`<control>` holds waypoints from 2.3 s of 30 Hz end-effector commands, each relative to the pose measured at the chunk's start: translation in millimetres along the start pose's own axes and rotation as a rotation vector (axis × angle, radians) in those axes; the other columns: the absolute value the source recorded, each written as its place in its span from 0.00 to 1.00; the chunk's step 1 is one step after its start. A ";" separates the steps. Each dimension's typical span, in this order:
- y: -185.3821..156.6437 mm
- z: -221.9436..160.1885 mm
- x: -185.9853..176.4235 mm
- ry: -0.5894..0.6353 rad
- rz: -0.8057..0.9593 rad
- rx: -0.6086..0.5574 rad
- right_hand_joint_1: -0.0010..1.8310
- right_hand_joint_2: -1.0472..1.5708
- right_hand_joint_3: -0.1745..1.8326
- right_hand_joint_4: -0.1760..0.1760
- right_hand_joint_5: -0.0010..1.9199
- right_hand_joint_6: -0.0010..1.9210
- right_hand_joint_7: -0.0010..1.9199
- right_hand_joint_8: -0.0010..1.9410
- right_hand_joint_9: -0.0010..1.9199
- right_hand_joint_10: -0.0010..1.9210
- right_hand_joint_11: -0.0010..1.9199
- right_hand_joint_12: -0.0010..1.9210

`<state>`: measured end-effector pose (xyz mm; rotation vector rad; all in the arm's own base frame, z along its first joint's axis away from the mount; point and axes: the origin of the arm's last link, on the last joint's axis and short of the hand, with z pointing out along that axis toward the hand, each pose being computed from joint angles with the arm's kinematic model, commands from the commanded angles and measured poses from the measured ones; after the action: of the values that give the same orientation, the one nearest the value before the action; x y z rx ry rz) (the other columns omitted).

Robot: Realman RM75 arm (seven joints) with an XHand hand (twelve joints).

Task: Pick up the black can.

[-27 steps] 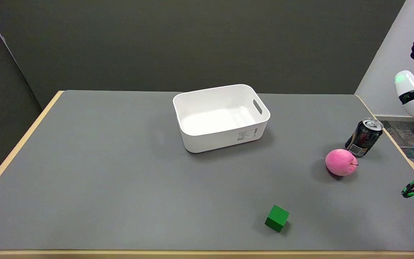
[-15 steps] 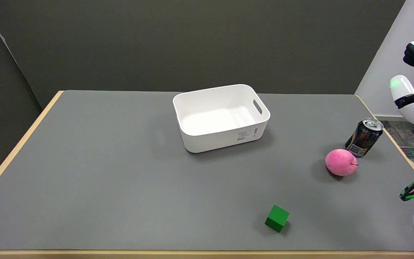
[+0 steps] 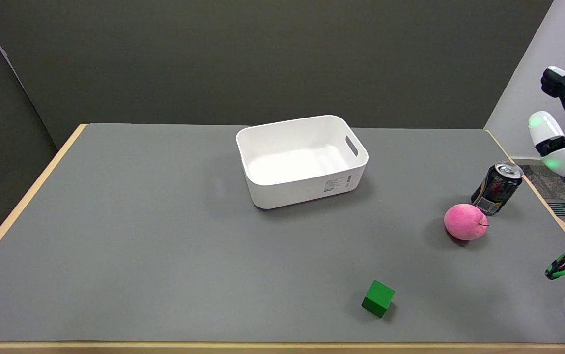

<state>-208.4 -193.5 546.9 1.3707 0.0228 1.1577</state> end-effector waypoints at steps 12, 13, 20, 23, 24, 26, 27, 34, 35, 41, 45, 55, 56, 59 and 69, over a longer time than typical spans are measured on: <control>83.0 -47.1 -0.6 0.094 0.047 -0.440 0.10 0.66 0.58 0.50 0.10 0.23 0.13 0.18 0.08 0.34 0.00 0.25; 84.9 -47.0 -0.4 0.100 0.069 -0.450 0.10 0.66 0.58 0.49 0.10 0.23 0.13 0.17 0.07 0.33 0.00 0.25; 95.7 -50.9 -11.0 0.119 0.253 -0.494 0.05 0.68 0.49 0.35 0.08 0.18 0.07 0.12 0.01 0.25 0.00 0.09; 95.4 -52.2 -17.4 0.114 0.267 -0.500 0.14 0.65 0.58 0.30 0.04 0.20 0.04 0.14 0.01 0.17 0.00 0.02; 95.4 -52.7 -19.0 0.113 0.271 -0.503 0.12 0.65 0.59 0.30 0.04 0.20 0.04 0.14 0.02 0.15 0.00 0.01; 94.6 -51.3 -22.6 0.107 0.277 -0.501 0.03 0.66 0.55 0.31 0.05 0.18 0.05 0.12 0.01 0.17 0.00 0.00; 94.2 -50.7 -23.8 0.103 0.279 -0.499 0.03 0.66 0.55 0.31 0.05 0.18 0.04 0.12 0.01 0.17 0.00 0.00; 94.7 -46.2 -40.2 0.049 0.293 -0.518 0.01 0.66 0.54 0.30 0.04 0.17 0.03 0.11 0.00 0.15 0.00 0.00; 95.2 -46.1 -41.3 0.046 0.294 -0.522 0.01 0.66 0.54 0.29 0.04 0.17 0.03 0.11 0.00 0.14 0.00 0.00; 98.4 -45.8 -51.8 0.025 0.306 -0.555 0.01 0.65 0.54 0.27 0.03 0.17 0.03 0.10 0.00 0.13 0.00 0.00; 100.8 -46.7 -58.1 0.009 0.309 -0.575 0.01 0.65 0.54 0.28 0.03 0.17 0.03 0.10 0.00 0.14 0.00 0.00; 105.2 -51.4 -60.3 -0.004 0.293 -0.595 0.02 0.65 0.54 0.31 0.04 0.17 0.03 0.10 0.00 0.14 0.00 0.00; 106.3 -53.3 -60.1 -0.005 0.289 -0.601 0.02 0.65 0.54 0.31 0.04 0.17 0.03 0.10 0.00 0.13 0.00 0.00; 108.9 -57.8 -60.5 -0.008 0.280 -0.616 0.02 0.64 0.54 0.33 0.04 0.17 0.03 0.09 0.00 0.12 0.00 0.00; 114.6 -68.5 -64.1 -0.009 0.265 -0.652 0.03 0.61 0.55 0.36 0.03 0.17 0.04 0.07 0.02 0.09 0.00 0.00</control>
<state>-335.4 -213.0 577.4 0.8547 -0.4882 1.2672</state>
